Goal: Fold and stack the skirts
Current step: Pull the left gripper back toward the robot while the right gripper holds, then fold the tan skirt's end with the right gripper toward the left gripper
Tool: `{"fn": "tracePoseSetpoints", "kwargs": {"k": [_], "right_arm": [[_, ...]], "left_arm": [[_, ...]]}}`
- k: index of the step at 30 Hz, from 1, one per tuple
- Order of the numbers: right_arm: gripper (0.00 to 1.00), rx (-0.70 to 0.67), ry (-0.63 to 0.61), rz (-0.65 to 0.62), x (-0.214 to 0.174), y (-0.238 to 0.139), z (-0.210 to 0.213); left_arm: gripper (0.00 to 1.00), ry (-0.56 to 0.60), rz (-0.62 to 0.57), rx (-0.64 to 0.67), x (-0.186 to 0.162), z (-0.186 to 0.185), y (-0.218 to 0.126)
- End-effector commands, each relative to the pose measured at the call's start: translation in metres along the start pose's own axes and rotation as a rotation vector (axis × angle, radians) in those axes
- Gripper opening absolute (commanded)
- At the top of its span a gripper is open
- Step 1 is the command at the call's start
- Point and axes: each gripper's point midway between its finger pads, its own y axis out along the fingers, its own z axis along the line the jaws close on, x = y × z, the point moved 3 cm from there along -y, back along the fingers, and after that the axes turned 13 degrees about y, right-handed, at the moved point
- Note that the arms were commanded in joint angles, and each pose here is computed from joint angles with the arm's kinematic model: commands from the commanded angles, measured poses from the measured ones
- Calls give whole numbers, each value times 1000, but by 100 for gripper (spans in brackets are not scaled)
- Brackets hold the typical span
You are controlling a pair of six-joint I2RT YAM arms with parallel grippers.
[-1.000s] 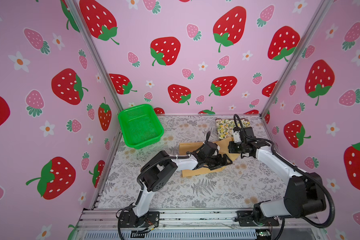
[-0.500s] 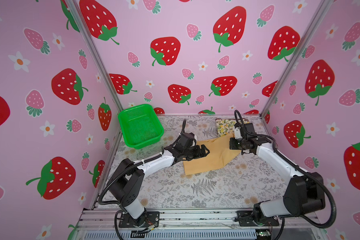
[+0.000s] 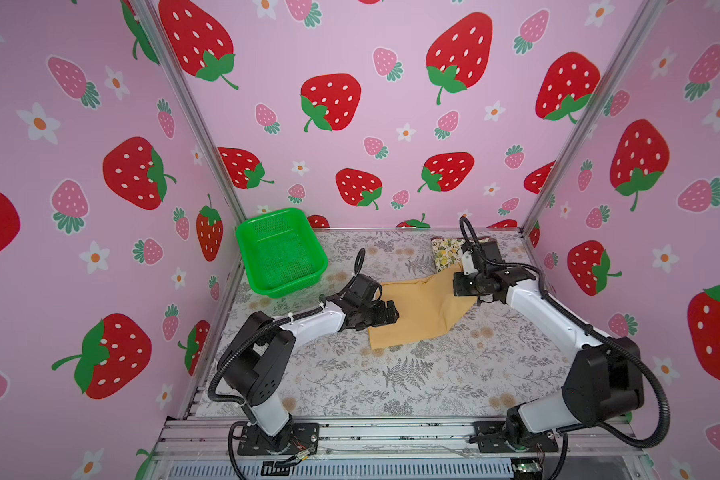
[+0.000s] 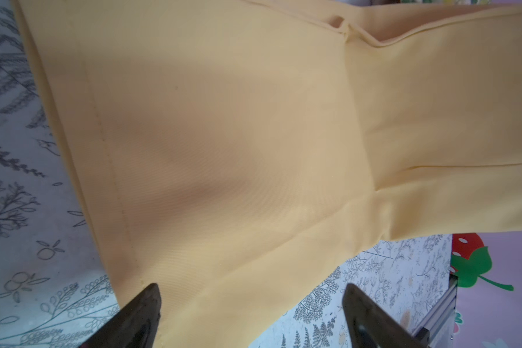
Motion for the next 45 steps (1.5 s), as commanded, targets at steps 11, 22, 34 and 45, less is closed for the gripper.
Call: {"fn": "tracePoseSetpoints", "kwargs": {"k": [11,22,34,45], "right_arm": [[2,25,-25,8,-1,3,32],[4,228,21,94,-9,9,91],[5,349,99,147,-17,21,136],[7,416,175,225,-31,44,158]], "left_arm": [[95,-3,30,51,-5,17,21],[95,-13,39,15,-9,16,31],[95,-10,41,-14,-13,15,37],[95,1,31,-38,-11,11,36]]}}
